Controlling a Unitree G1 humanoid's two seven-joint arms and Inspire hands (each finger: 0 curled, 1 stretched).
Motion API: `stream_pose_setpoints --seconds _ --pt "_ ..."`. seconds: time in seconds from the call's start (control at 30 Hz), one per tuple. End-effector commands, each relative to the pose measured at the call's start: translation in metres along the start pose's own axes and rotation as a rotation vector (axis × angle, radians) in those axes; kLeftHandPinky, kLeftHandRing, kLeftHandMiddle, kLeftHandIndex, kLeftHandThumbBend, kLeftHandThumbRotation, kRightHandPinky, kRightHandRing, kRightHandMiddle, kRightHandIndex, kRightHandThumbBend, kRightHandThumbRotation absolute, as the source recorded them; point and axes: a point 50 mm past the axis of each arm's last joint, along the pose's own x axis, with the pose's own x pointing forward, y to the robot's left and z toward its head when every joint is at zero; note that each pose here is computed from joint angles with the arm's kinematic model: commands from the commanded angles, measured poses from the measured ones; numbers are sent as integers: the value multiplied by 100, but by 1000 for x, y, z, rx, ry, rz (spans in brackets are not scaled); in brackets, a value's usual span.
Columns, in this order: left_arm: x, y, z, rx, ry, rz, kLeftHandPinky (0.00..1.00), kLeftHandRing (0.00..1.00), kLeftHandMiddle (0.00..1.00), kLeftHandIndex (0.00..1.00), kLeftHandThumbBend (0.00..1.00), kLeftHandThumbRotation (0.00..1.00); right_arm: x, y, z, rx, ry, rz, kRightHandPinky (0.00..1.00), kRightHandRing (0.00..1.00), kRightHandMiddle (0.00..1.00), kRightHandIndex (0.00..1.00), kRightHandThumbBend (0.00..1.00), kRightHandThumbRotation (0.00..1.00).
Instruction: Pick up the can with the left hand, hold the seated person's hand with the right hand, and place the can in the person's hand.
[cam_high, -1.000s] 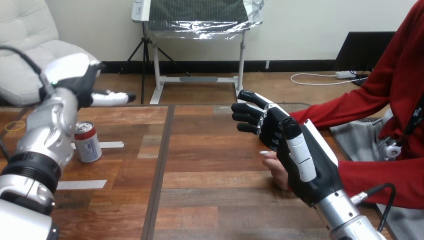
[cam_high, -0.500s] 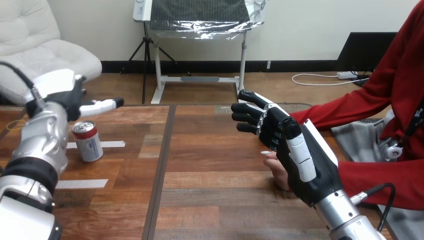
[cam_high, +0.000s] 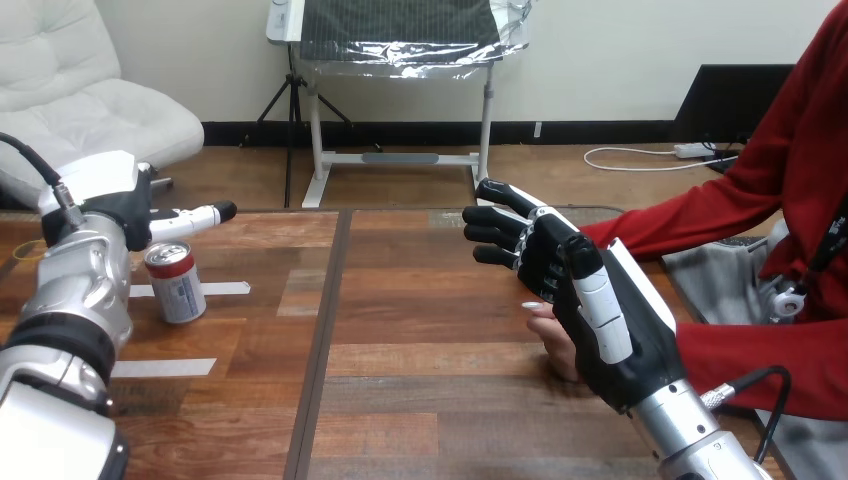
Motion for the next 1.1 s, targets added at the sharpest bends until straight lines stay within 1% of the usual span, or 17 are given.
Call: stream_pose_setpoints --seconds 0.0,0.27,0.53,0.93,1.07 --pt "3 31 21 -12 -41 60 92 96 98 94 79 97 17 -3 15 -17 -91 7 83 84 84 88 76 100" --pt "3 26 19 -4 -24 27 93 96 98 95 81 98 17 -3 16 -19 -91 7 83 84 84 87 77 100" --pt "3 22 19 -4 -12 -4 92 96 98 94 80 98 17 -3 16 -24 -93 5 82 84 83 87 77 100" --pt "3 16 18 -7 -10 -43 92 95 97 94 78 97 17 -3 16 -19 -96 6 82 84 83 87 77 100" --pt "3 14 18 -31 -12 -52 91 94 96 93 78 98 16 -3 16 -19 -95 5 82 84 83 87 77 100"
